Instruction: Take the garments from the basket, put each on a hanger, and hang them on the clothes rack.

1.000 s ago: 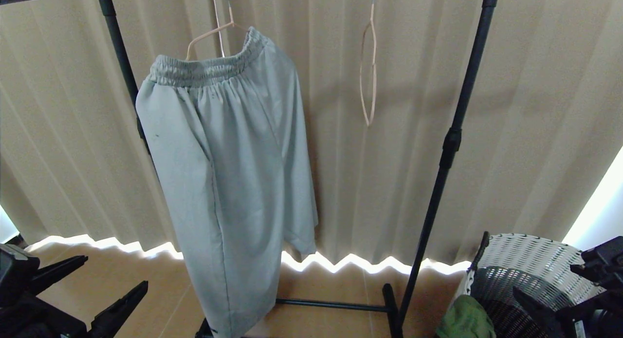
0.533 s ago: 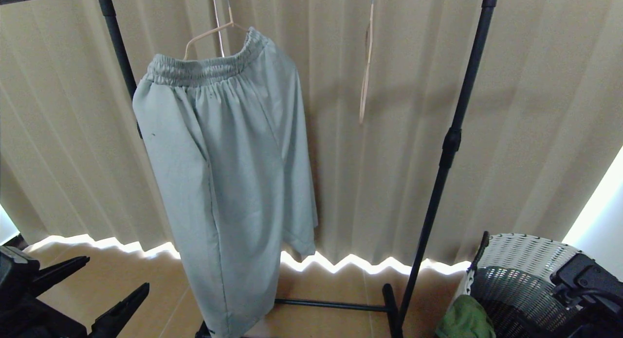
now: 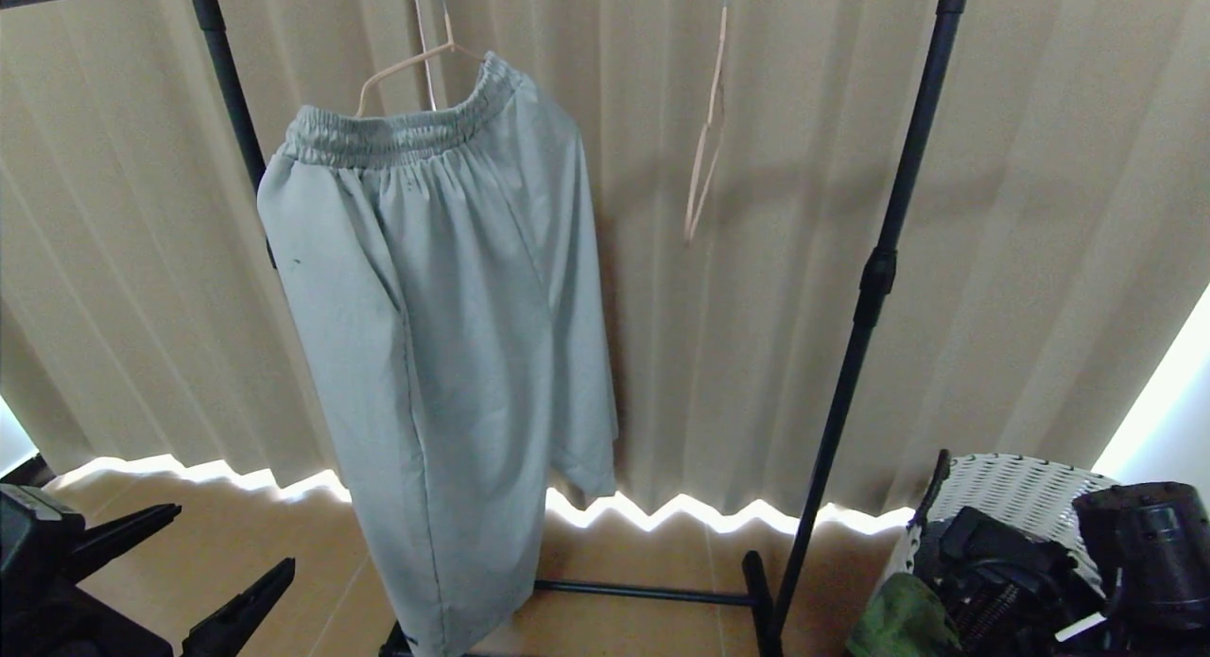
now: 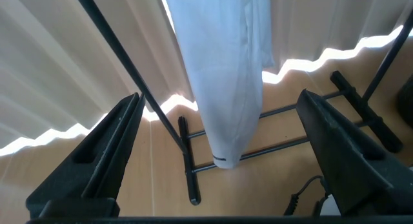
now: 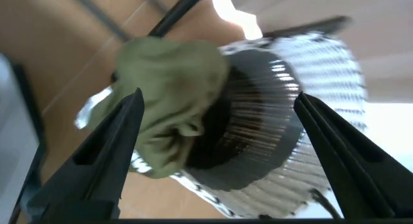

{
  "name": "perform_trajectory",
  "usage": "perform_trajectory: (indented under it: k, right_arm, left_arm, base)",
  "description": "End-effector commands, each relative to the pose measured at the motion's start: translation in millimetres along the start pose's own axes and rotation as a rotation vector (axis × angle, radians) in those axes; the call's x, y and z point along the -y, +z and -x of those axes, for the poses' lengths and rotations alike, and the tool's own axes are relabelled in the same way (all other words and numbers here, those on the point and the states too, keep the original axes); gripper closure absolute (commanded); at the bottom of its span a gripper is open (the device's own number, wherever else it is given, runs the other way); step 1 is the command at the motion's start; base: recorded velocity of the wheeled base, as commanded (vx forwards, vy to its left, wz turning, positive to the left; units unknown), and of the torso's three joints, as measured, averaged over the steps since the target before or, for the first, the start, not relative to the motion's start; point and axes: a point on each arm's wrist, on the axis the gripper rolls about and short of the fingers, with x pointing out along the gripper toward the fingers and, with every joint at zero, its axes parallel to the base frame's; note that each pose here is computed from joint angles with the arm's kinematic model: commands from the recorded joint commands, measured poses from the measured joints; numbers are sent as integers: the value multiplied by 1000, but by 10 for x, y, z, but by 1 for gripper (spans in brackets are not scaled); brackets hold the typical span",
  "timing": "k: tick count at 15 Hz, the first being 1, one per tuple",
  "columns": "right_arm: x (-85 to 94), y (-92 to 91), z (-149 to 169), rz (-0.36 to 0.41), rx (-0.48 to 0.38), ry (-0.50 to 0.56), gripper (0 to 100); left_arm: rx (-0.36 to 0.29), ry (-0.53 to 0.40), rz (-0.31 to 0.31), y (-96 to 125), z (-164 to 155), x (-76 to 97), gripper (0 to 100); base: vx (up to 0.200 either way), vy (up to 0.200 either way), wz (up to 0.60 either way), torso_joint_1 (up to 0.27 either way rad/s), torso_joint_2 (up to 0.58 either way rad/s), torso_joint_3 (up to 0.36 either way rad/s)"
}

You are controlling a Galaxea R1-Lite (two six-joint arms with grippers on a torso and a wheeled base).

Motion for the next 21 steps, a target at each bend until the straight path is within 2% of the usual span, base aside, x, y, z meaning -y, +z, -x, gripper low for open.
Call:
perform_trajectory:
  k: [1,7,11,19,20,21]
  right_arm:
    - [-192,29,-350,81,-133,99,0]
    - [-248,105,-722,92,-189,121,0]
    - [-184,172,-957,62,-199,104,0]
    - [-105,136,-1157,26,-247,90,0]
    - [-100,144,-1152,25,-243,88,100]
    - [-98,146,-1150,25,-241,87,100]
  left_arm:
    - [6,-13,-4,6,-1,13,0]
    - [10,-11,-4,12,4,11,0]
    - [10,-11,-4,12,4,11,0]
    - [5,-13,-2,6,-1,13,0]
    - [5,-13,-2,6,-1,13,0]
    - [7,-12,-2,7,2,13,0]
  base:
    - [0,0,0,0,0,0]
    - [0,0,0,0,0,0]
    - [0,0,0,0,0,0]
    - [0,0,0,0,0,0]
    - [0,0,0,0,0,0]
    - [0,0,0,0,0,0]
